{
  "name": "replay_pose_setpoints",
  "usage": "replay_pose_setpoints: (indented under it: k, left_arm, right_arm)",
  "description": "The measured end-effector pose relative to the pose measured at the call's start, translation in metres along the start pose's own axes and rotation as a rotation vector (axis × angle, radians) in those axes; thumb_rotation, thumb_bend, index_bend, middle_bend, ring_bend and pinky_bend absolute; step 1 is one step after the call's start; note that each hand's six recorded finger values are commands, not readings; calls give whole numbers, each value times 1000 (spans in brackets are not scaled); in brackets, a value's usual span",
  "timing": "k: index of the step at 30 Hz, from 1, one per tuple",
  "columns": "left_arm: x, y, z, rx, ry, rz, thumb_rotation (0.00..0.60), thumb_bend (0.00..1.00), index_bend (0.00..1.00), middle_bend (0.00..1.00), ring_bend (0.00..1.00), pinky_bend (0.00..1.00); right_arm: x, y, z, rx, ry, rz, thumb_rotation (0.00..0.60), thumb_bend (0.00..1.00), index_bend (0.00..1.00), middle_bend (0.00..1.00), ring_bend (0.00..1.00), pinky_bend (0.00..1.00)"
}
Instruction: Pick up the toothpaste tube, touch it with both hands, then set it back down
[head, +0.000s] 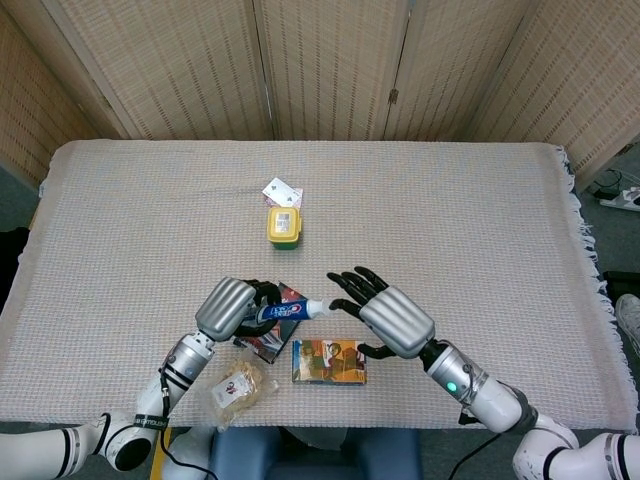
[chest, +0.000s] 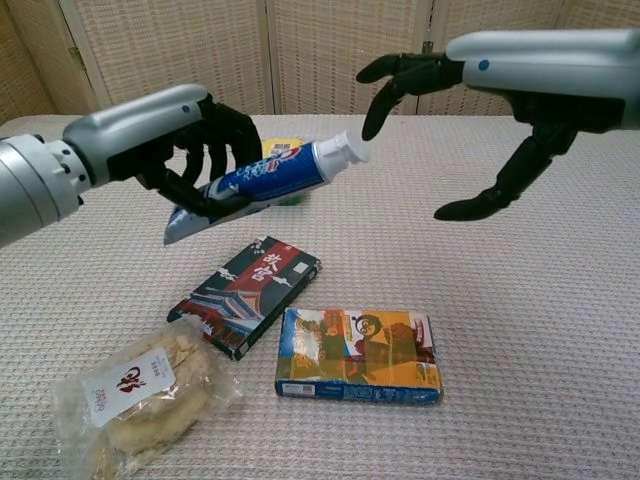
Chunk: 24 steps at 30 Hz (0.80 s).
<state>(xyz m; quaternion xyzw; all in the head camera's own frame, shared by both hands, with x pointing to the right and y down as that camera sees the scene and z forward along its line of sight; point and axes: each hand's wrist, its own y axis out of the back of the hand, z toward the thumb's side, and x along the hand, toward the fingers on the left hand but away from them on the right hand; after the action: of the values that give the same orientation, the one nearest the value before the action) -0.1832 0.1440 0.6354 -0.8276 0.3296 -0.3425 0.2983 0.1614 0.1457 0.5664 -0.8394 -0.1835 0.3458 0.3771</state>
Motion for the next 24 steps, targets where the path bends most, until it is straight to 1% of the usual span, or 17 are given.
replay_pose_setpoints:
  k: [2,4,6,8,13,15,17,20,24]
  left_arm:
    - [-2,1,-3,-8,-2,19,600,778,749,811,709,681]
    - [-3,1,-7,-15,-6,36,600,779,749,811,709,681]
    - [-4,1,-8,-23,-11,50,600,780,749,811,709,681]
    - [-4,-1,-6,-38,-19,62,600,780,750,811,709,681]
    - [-3,-3,4,-61,-46,82,600,780,751,811,709,668]
    - [-2,-3,6,-65,-51,86,600,780,751,811,709,665]
    - [-1,-3,9,-70,-56,92,600,780,751,811,709,665]
    - [0,-3,13,-72,-64,99,600,781,752,811,709,665]
    - [2,-2,17,-89,-70,112,600,781,752,811,709,665]
  right_arm:
    - [4,4,1,-37,10,-24,600,293,262,24,0,0]
    - [7,8,1,-79,21,-47,600,293,168,22,0,0]
    - [9,11,1,-134,37,-70,600,294,40,8,0,0]
    - [10,12,0,-192,54,-84,600,294,0,0,0,0]
    - [3,9,2,-334,95,-97,598,267,0,0,0,0]
    - [-4,6,4,-410,116,-99,587,266,0,0,0,0]
    - [-9,4,6,-463,132,-99,580,265,0,0,0,0]
    - [-20,0,10,-535,160,-95,578,265,0,0,0,0]
    - [-32,-4,18,-593,196,-93,577,265,0,0,0,0]
